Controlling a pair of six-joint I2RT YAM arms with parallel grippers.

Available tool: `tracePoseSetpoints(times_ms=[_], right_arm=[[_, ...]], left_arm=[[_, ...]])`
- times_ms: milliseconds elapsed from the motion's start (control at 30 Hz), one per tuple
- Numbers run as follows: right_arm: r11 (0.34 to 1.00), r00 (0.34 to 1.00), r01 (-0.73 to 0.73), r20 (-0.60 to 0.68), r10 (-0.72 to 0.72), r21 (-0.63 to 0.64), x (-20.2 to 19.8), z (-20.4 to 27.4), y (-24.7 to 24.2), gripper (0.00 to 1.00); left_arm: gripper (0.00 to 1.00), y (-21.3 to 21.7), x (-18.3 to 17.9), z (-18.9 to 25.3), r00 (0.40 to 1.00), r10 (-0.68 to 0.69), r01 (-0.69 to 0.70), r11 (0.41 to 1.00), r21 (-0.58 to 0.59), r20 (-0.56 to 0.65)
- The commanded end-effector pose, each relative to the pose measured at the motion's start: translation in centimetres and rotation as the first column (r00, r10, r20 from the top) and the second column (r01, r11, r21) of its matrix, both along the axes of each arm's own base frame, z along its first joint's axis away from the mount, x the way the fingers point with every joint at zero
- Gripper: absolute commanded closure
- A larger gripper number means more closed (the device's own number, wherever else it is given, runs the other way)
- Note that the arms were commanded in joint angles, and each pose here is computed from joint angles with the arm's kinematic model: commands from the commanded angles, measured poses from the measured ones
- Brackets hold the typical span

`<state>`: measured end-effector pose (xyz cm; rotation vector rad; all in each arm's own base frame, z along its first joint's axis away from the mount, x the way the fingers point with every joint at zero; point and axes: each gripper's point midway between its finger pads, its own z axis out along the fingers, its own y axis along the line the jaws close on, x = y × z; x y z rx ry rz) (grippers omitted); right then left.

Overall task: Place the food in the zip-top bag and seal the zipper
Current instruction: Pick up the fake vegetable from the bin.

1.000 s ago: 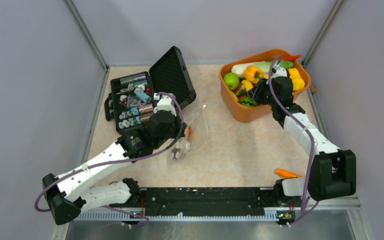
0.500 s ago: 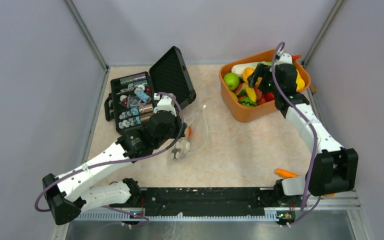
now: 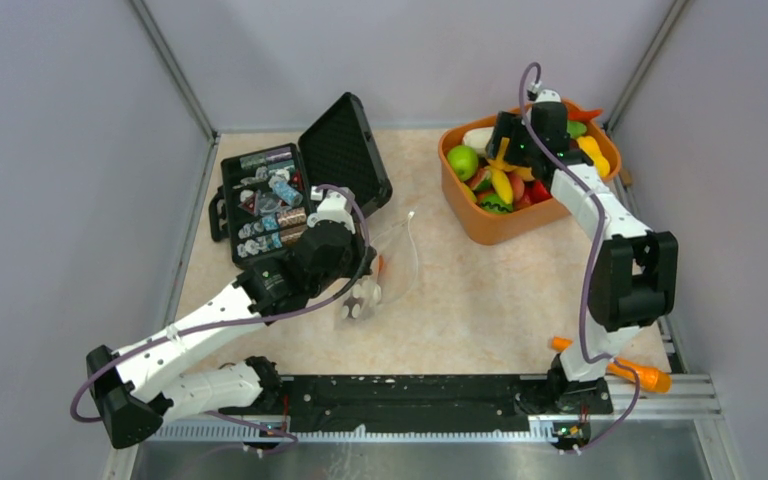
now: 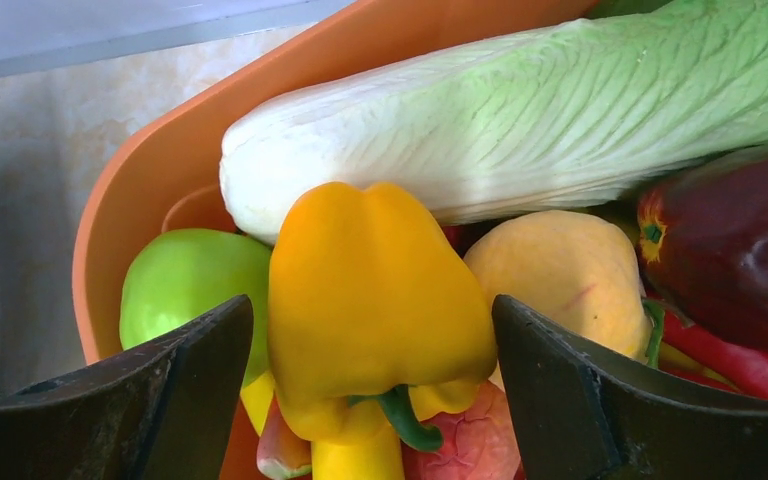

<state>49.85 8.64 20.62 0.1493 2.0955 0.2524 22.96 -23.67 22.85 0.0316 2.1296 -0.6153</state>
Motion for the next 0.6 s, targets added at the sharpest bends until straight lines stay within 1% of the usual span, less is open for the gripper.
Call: tracePoseSetpoints(times_ms=[0,33,100,167,233,267,433,567], right_arm=[[0.999,0.999,-0.037,0.005,0.037,-0.002,0.2,0.7,0.2,0.14],[0.999,0.999,-0.041,0.002,0.041,0.001,0.2,0.6,0.3,0.16],[0.999,0.999,-0.044,0.016,0.044,0.005,0.1,0.6,0.4,0.28],[1.000,0.998,-0.030,0.046,0.030,0.009,-0.1,1.3,0.1,0.37],[0.999,0.995,-0.039,0.092,0.037,0.019,-0.6,2.5,0.2,0.51],[0.999,0.991,-0.038,0.128,0.035,0.027,-1.1,3.8,0.2,0.54],[0.998,0.953,-0.054,0.299,0.042,0.032,-3.2,7.5,-0.1,0.55],[0.999,0.937,-0.021,0.349,0.005,0.043,-5.1,9.1,-0.9,0.56]], left_arm=[[1.00,-0.3,0.4,1.0,1.000,-0.002,0.003,1.000,-0.028,0.026],[1.00,-0.3,0.3,0.9,1.000,-0.003,0.004,1.000,-0.029,0.024],[1.00,-0.4,0.3,0.8,1.000,-0.003,0.004,1.000,-0.027,0.022],[1.00,-0.5,0.4,0.9,1.000,-0.005,0.006,1.000,-0.028,0.021],[1.00,-0.4,0.4,0.9,1.000,-0.004,0.004,1.000,-0.028,0.020],[1.00,-0.4,0.4,0.9,1.000,-0.004,0.004,1.000,-0.027,0.020],[1.00,-0.4,0.4,0.7,1.000,-0.003,0.004,1.000,-0.019,0.023],[1.00,-0.6,0.6,0.9,0.999,-0.010,0.010,1.000,-0.015,0.033]])
